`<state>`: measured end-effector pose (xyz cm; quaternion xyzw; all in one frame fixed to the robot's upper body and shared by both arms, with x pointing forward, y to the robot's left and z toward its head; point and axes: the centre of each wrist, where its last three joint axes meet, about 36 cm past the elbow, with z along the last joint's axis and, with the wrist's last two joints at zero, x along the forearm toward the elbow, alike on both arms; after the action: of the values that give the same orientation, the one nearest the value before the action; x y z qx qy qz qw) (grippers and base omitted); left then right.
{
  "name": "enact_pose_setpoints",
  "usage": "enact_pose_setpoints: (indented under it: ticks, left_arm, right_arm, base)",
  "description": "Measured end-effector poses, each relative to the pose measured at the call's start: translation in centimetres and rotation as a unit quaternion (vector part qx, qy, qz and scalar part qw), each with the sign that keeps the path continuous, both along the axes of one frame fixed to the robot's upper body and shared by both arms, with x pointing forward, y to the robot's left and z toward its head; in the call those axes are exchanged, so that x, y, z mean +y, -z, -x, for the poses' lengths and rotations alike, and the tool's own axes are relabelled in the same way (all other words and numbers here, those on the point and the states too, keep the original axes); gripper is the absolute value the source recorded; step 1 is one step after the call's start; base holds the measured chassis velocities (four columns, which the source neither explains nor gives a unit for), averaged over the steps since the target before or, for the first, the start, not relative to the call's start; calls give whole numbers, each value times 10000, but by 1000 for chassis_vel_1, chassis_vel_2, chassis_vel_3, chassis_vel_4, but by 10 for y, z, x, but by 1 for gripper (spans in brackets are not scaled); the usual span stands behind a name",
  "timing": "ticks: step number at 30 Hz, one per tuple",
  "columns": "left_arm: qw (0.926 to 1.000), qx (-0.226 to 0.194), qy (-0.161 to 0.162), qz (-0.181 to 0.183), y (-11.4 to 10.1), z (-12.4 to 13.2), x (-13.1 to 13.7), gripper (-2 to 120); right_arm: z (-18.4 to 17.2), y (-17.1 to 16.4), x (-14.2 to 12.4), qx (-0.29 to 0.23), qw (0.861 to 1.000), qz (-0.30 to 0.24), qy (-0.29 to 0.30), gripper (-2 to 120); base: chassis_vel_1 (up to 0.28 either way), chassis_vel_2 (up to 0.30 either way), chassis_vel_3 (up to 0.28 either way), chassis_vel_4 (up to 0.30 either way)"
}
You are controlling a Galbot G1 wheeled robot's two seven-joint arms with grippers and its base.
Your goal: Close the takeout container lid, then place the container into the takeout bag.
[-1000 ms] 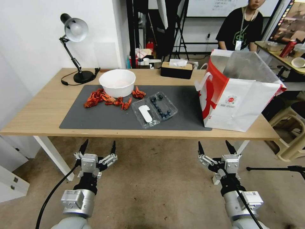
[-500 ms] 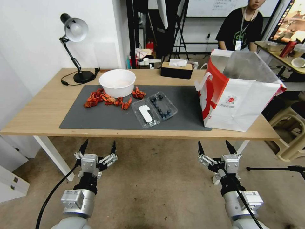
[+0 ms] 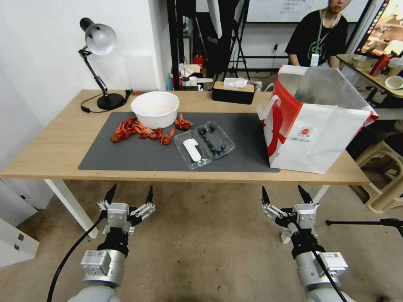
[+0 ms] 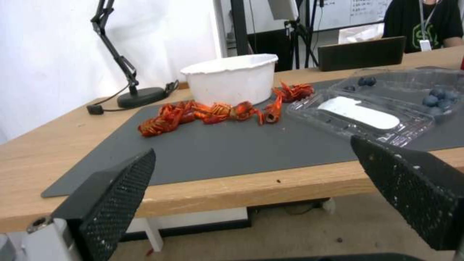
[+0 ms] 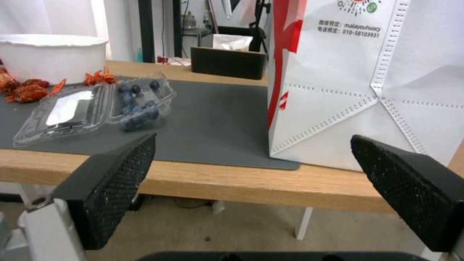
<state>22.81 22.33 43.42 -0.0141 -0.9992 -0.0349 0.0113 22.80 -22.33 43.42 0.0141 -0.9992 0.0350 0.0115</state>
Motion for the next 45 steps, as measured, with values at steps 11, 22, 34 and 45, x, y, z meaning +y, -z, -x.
enact_pose_setpoints:
  ticks: [11, 22, 34, 45]
  left_arm:
    - [9937, 263, 59, 1091, -31, -39, -28, 100]
    - [9890, 96, 95, 1473, -30, -54, -34, 100]
    - [9899, 47, 94, 1416, -24, -59, -30, 100]
    - [9902, -19, -9, 1399, -22, -59, -26, 100]
  right_arm:
    - [-23, -19, -9, 218, 9994, -169, 189, 100]
    - [-68, -41, -25, 378, 9973, -590, 240, 100]
    - [-88, -34, -14, 351, 9965, -742, -183, 100]
    - [-132, -28, 15, 504, 9947, -779, -434, 100]
  base:
    - [0, 0, 0, 0]
    - [0, 0, 0, 0]
    - [0, 0, 0, 0]
    - [0, 0, 0, 0]
